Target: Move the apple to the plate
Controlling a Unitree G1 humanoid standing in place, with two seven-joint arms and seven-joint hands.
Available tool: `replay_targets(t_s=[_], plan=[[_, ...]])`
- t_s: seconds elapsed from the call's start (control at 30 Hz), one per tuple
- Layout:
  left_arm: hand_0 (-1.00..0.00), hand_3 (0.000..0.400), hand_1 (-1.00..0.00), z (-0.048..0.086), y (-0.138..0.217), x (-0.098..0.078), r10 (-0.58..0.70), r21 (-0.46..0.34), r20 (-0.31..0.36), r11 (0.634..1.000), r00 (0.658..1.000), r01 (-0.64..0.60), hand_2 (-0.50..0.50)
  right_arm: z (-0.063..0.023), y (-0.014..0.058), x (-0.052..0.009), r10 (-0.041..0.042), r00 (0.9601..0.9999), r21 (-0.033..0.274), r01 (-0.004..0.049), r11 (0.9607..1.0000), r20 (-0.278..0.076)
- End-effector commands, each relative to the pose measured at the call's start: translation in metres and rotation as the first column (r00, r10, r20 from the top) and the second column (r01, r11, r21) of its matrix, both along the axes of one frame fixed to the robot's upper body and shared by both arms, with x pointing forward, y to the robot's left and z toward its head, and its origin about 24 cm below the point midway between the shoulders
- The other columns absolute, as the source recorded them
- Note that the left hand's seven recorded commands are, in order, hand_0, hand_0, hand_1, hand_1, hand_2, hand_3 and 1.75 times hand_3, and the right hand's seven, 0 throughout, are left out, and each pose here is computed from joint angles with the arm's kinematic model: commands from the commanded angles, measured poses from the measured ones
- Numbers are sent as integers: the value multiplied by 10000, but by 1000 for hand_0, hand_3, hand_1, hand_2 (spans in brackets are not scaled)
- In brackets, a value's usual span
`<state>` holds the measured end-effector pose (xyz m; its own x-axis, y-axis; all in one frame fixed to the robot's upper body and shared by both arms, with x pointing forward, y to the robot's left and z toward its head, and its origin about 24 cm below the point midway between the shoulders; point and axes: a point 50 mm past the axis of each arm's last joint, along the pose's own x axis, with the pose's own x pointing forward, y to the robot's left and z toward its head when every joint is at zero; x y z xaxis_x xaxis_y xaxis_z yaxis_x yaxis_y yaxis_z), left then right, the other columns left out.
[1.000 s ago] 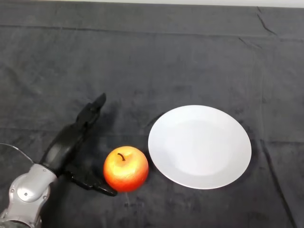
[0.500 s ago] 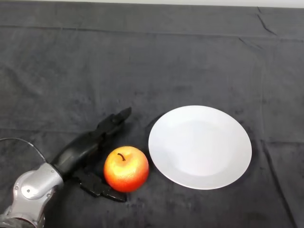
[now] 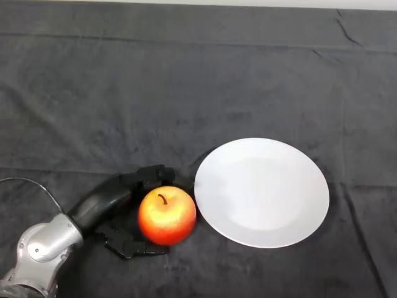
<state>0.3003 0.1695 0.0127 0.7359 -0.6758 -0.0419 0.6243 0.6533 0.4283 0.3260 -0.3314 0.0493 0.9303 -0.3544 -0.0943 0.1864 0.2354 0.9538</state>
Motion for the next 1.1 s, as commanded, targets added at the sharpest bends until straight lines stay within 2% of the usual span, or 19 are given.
replay_targets(t_s=[0.03, 0.27, 0.6, 0.93, 1.1], plan=[[-1000, 400, -1000, -526, 62, -391, -235, 1109, -2546, 9924, 9668, 534, 0, 10, -107, -62, -343, 9994, -57, 343, 9994, 29], [-1000, 400, -1000, -325, 108, -161, 409, 904, -1847, 9956, 9819, -245, 0, 10, -107, -62, -343, 9994, -58, 343, 9994, 29], [-1000, 400, -1000, 6, 2, 87, 1150, -213, -141, 9931, 9933, -1152, 0, 10, -107, -63, -342, 9994, -62, 343, 9994, 28], [-1000, 400, -1000, 314, -258, 208, 1187, -1272, 1445, 9868, 9824, -1005, 0, 9, -106, -63, -341, 9994, -71, 341, 9994, 24], [-1000, 400, -1000, 512, -471, 283, 914, -1601, 2128, 9854, 9728, -576, 0, 9, -105, -63, -340, 9994, -78, 340, 9994, 21]])
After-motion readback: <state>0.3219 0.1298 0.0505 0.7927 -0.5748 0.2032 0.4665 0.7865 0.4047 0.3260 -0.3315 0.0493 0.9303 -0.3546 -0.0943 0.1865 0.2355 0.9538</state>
